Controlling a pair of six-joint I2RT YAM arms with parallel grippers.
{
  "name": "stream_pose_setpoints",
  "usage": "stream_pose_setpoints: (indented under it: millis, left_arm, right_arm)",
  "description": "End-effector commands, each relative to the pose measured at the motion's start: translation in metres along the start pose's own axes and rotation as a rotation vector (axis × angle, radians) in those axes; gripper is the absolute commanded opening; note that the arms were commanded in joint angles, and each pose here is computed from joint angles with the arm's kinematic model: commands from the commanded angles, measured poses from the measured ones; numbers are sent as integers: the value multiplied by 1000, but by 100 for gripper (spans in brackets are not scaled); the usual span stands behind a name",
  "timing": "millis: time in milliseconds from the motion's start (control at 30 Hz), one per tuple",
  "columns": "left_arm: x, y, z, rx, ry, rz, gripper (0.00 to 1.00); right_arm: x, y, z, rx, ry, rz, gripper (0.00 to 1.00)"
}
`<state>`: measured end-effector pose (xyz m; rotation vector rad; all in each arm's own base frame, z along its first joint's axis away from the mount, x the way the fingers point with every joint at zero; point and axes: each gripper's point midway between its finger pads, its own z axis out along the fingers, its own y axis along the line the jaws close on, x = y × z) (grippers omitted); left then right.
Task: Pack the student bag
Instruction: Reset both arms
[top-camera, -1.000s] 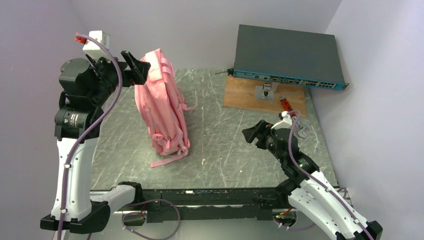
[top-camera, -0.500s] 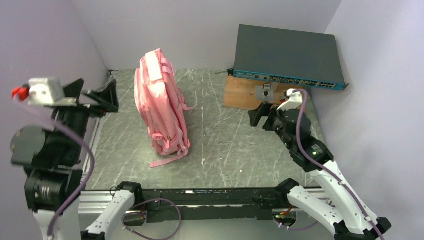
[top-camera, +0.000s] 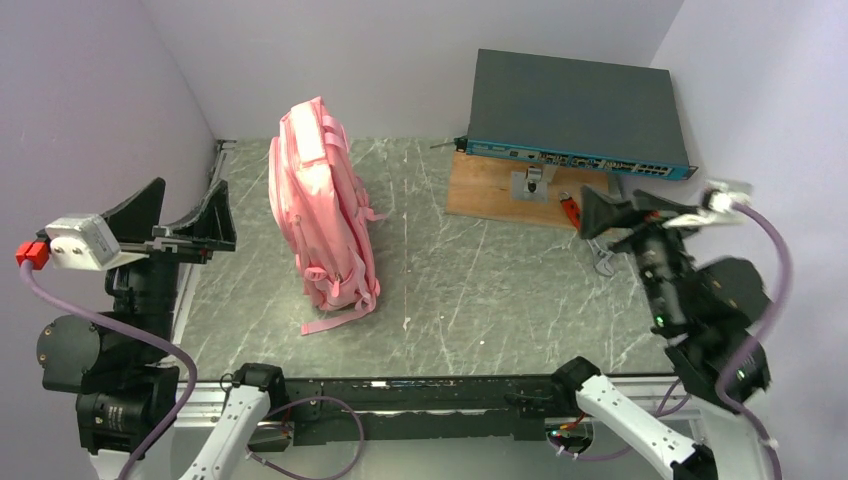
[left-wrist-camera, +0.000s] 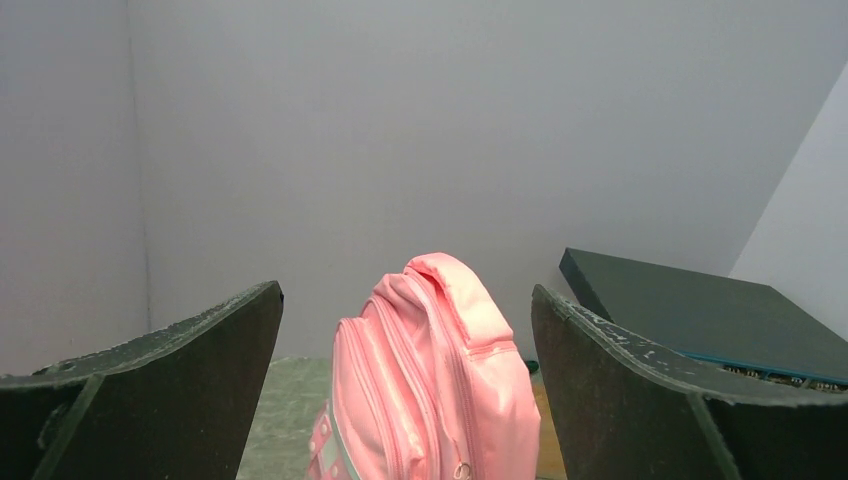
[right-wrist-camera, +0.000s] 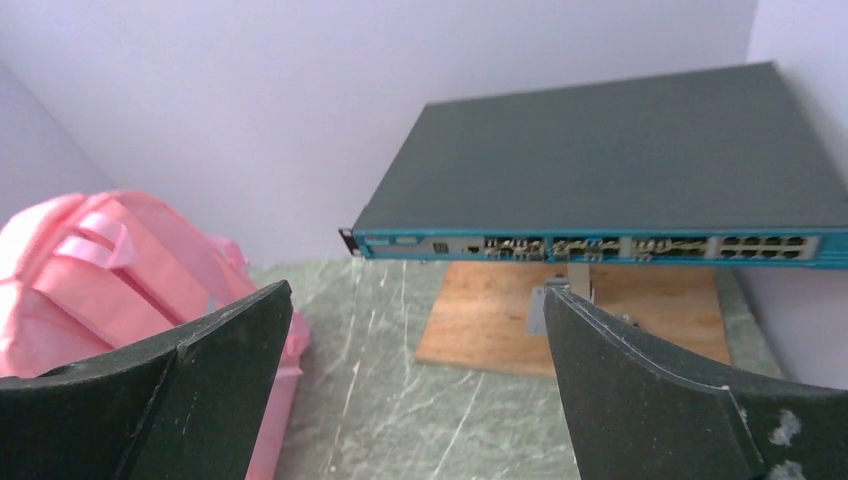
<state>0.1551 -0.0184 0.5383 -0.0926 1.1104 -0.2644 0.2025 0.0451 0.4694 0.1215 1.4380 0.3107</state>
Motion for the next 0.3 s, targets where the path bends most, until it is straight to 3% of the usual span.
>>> stream_pose_setpoints:
  millis: [0, 267]
  left_arm:
    - [-20, -11, -5, 51, -80, -25, 100]
    - [-12, -10, -2, 50, -49, -21, 100]
  right_arm:
    - [-45, -14, -30, 15, -148, 20, 100]
    - [-58, -26, -44, 55, -184, 49, 100]
